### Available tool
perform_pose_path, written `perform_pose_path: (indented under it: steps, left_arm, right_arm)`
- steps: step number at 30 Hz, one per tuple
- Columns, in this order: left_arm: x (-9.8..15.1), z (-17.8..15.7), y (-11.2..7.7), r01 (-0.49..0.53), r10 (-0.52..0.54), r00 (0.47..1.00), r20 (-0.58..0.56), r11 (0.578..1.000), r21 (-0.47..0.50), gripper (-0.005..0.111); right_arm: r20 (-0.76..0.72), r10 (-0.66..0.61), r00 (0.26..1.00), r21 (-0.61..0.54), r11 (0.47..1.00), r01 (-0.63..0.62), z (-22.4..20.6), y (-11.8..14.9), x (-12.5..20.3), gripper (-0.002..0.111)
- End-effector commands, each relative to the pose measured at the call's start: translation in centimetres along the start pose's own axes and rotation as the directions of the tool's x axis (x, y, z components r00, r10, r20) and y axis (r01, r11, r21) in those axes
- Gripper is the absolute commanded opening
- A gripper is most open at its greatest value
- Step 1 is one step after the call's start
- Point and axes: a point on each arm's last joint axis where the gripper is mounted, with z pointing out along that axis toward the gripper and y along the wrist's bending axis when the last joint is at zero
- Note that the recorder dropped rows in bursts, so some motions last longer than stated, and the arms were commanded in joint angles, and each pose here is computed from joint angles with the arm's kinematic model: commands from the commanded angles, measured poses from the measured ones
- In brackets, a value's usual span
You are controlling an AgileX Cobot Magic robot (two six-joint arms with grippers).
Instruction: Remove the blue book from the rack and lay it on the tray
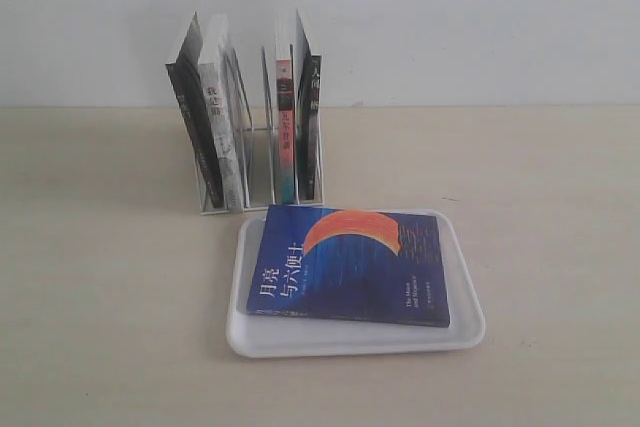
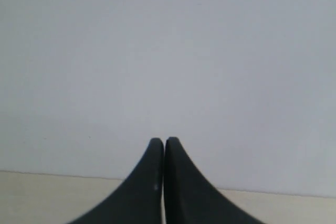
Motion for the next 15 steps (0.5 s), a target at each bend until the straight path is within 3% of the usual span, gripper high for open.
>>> perform_pose_path:
  steps: [1,7,15]
  left_arm:
    - [0.0,0.0,0.0,-0.004,0.004,1.000,0.006,1.000,0.000,0.004]
    - [0.0,0.0,0.0,-0.004,0.004,1.000,0.006,1.000,0.000,0.004]
    - [0.0,0.0,0.0,-0.004,0.004,1.000,0.006,1.000,0.000,0.004]
  right_arm:
    - [0.043,0.080,0.996,-0.001,0.997,-0.080,-1.4,-1.0,2.1,0.000]
    - [0.102,0.216,0.971,-0.015,0.976,-0.215,-3.1,-0.9,6.0,0.000]
    - [0.104,0.201,0.974,-0.048,0.979,-0.197,-3.4,0.1,8.8,0.000]
